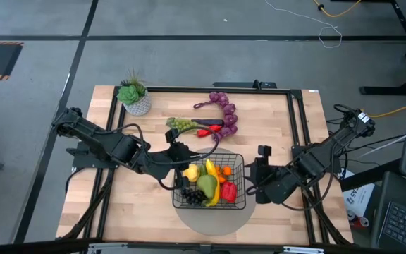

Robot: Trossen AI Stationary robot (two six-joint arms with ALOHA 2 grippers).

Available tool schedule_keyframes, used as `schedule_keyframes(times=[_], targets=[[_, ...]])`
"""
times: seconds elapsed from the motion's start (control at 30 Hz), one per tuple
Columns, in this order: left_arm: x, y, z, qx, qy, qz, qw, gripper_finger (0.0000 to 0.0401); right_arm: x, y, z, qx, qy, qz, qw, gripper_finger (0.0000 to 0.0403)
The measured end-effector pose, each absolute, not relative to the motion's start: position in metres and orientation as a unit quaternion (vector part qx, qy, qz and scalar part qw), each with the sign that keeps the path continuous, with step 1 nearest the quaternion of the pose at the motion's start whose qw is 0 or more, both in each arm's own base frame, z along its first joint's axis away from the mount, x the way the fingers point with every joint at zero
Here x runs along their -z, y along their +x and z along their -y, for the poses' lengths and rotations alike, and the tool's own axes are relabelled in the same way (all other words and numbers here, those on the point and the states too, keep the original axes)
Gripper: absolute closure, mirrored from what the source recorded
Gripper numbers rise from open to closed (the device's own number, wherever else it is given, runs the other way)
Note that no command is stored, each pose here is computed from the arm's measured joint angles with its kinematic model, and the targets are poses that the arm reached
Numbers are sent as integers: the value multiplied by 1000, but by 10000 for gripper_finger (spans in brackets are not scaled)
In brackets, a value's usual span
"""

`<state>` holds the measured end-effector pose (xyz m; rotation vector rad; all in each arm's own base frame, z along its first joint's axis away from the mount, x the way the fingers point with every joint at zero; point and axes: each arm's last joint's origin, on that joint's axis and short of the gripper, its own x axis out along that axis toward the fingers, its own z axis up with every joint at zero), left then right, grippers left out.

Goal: Build produce basket
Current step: Put the green grapes into the wire basket

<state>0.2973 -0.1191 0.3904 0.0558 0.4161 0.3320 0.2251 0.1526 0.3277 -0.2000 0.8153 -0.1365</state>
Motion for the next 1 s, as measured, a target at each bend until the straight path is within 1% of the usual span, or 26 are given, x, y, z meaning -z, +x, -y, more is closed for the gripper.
schedule_keyframes(times=[0.37, 0.63, 0.87, 1.0], targets=[[-390, 297, 119, -164, 28, -206, 964, 376, -327, 224, -154, 35, -82, -414, 906, 238], [-390, 297, 119, -164, 28, -206, 964, 382, -327, 224, -154, 35, -81, -414, 906, 238], [-390, 297, 118, -175, 31, -204, 963, 376, -327, 224, -154, 35, -82, -414, 906, 237], [-390, 297, 117, -179, 34, -204, 962, 377, -327, 227, -153, 28, -100, -411, 906, 237]])
